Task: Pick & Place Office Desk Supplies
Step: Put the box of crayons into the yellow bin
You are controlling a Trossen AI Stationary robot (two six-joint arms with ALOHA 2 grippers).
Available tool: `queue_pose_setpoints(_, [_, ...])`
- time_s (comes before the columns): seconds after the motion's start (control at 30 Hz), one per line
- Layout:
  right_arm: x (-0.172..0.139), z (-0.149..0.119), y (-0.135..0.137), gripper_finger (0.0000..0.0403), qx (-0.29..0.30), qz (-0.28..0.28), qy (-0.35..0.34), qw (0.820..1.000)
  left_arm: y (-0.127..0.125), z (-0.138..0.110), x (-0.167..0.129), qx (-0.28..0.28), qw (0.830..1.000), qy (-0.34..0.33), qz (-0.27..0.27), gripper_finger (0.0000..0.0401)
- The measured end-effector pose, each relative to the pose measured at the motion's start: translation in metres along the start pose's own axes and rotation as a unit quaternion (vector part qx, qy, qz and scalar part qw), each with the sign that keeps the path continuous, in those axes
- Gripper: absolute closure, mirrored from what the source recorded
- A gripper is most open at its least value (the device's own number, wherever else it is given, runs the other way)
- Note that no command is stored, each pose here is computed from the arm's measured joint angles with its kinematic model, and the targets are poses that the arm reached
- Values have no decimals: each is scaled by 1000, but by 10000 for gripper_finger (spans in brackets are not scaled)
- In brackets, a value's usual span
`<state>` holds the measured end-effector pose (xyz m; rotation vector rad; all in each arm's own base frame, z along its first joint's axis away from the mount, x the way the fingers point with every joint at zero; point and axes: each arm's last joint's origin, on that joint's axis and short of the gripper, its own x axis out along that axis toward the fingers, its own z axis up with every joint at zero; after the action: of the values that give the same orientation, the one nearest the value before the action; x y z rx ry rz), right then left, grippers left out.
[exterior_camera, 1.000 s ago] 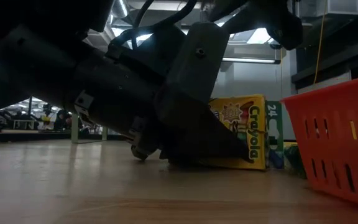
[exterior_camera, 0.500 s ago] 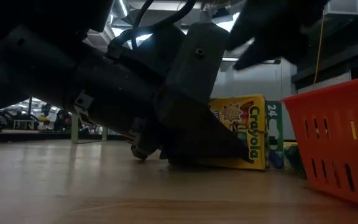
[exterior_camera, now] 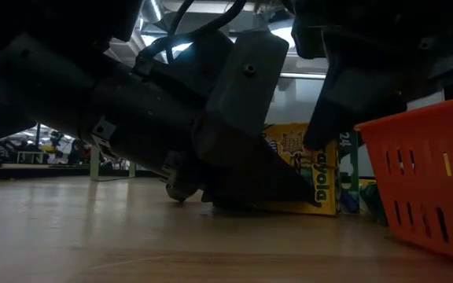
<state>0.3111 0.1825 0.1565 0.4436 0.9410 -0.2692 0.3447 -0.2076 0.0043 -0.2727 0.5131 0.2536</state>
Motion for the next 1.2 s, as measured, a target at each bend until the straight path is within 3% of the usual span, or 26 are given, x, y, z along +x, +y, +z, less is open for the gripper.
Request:
queue_pose_setpoints(0.13, [1, 2, -2, 207, 8, -2, -1, 1000, 0, 0, 0, 0, 1000, -3, -2, 400])
queue_pose_setpoints(0.33, [2, 5, -4, 333, 8, -5, 1, 1000, -1, 0, 0, 4, 1000, -3, -3, 399])
queue_pose_setpoints(0.43, [2, 6, -4, 376, -3, -5, 1, 1000, -1, 0, 0, 6, 1000, -2, -4, 400])
queue_pose_setpoints(0.8, [-5, 15, -10, 366, -22, -6, 0, 1000, -7, 6, -3, 26, 999, -25, -34, 398])
queue_pose_setpoints(1.2, [-70, 64, -28, 366, -11, 35, -90, 995, -27, 11, -22, 134, 987, -25, -88, 399])
